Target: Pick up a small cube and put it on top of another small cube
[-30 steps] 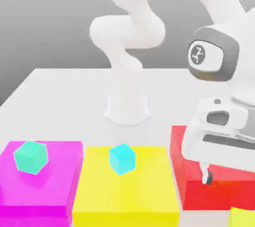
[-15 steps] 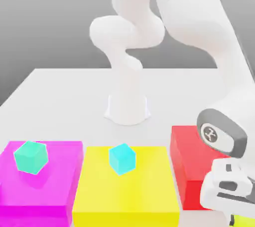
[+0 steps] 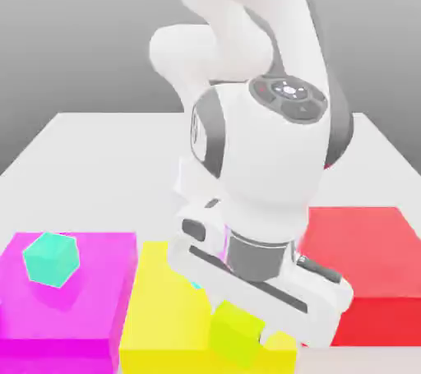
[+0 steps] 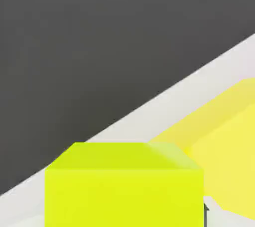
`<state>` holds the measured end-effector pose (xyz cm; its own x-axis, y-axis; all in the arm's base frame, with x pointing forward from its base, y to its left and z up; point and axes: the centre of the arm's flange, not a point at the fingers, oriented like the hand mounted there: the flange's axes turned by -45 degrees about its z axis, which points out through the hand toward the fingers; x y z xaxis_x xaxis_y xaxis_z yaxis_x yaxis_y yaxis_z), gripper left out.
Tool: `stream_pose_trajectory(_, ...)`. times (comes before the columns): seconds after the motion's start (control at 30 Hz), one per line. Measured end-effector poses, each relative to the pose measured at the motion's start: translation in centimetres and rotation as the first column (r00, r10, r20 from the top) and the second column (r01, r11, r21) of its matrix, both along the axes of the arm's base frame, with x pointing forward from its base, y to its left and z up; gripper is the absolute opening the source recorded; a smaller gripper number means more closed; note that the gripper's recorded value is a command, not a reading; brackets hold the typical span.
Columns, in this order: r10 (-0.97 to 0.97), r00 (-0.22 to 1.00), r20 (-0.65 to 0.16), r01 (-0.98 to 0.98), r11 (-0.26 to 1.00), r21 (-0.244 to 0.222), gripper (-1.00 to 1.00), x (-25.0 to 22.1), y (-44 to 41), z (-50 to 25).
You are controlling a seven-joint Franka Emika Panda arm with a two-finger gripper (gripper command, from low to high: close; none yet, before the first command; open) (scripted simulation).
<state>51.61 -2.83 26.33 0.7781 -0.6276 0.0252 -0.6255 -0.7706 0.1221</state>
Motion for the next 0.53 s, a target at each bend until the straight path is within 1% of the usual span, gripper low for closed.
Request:
stream_pose_trajectory(0.07,-0.095,0.995,0.004,0.095,0.995,0.004,-1.00,-1.8,-5.4,1.7)
stream_pose_trajectory(0.1,-0.171,0.985,0.008,0.171,0.985,0.011,-1.00,-3.3,-9.4,2.7)
stream_pose_trajectory(0.17,-0.313,0.950,0.023,0.312,0.949,0.038,-1.00,-7.5,-16.4,5.0)
stream_pose_trajectory(0.2,-0.354,0.935,0.031,0.352,0.934,0.056,-1.00,-9.2,-18.3,5.9)
stream_pose_trajectory(0.27,-0.404,0.913,0.049,0.398,0.912,0.094,-1.00,-11.9,-20.3,7.3)
stream_pose_trajectory(0.3,-0.414,0.909,0.054,0.407,0.908,0.105,-1.00,-12.4,-20.7,6.7)
stream_pose_trajectory(0.4,-0.423,0.904,0.058,0.415,0.903,0.112,-1.00,-13.0,-21.1,3.0)
stream_pose_trajectory(0.43,-0.424,0.904,0.058,0.416,0.903,0.112,1.00,-13.1,-21.1,2.1)
stream_pose_trajectory(0.53,-0.424,0.904,0.058,0.416,0.903,0.112,1.00,-13.1,-21.1,2.1)
